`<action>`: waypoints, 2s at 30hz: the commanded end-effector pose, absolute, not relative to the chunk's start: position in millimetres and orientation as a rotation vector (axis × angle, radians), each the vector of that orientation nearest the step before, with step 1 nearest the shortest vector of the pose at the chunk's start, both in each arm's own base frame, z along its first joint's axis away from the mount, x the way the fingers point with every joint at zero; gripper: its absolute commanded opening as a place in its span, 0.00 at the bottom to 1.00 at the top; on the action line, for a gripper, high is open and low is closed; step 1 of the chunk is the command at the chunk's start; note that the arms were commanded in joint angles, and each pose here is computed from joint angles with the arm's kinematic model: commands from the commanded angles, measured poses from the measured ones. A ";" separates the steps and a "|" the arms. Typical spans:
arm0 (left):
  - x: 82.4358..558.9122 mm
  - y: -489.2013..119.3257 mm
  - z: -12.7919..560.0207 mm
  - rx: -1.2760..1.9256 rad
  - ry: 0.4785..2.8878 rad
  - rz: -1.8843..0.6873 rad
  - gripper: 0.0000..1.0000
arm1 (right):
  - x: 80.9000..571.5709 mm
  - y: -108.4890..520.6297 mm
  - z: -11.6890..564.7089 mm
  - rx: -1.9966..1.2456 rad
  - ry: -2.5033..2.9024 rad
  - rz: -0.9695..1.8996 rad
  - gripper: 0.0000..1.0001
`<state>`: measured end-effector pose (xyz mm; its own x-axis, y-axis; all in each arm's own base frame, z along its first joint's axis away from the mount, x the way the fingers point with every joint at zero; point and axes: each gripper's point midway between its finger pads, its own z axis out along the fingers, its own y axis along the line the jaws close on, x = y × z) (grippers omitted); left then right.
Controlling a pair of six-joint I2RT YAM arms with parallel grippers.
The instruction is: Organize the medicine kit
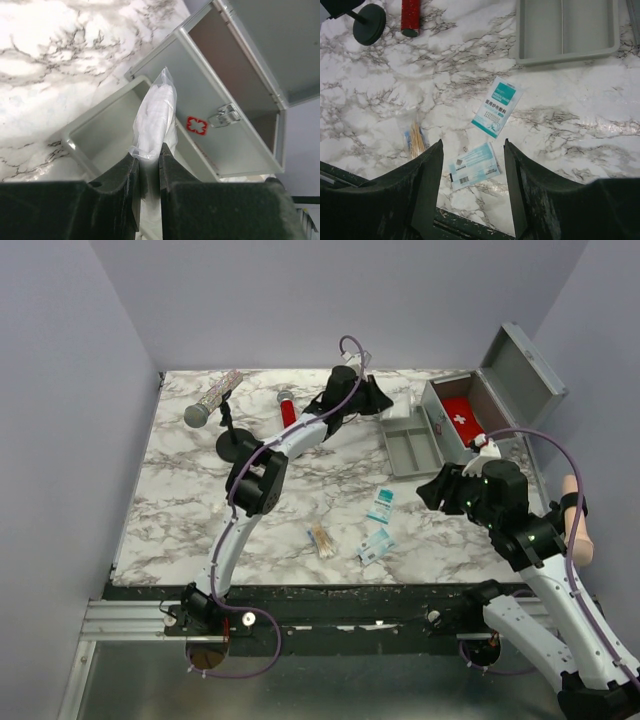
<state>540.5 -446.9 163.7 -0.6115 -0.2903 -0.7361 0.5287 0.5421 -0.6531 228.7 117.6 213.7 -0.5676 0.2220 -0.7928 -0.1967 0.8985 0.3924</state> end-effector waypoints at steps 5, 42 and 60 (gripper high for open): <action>546.4 -458.1 115.3 0.176 1.983 -1.185 0.02 | 231.7 109.5 208.8 0.066 2.105 0.506 0.59; 380.6 -310.1 242.1 0.008 1.954 -0.971 0.94 | 404.0 95.6 151.5 0.334 2.155 0.019 0.50; 242.5 -206.1 202.4 -0.081 1.961 -0.876 0.94 | 437.1 76.8 73.9 0.249 2.385 -0.302 0.48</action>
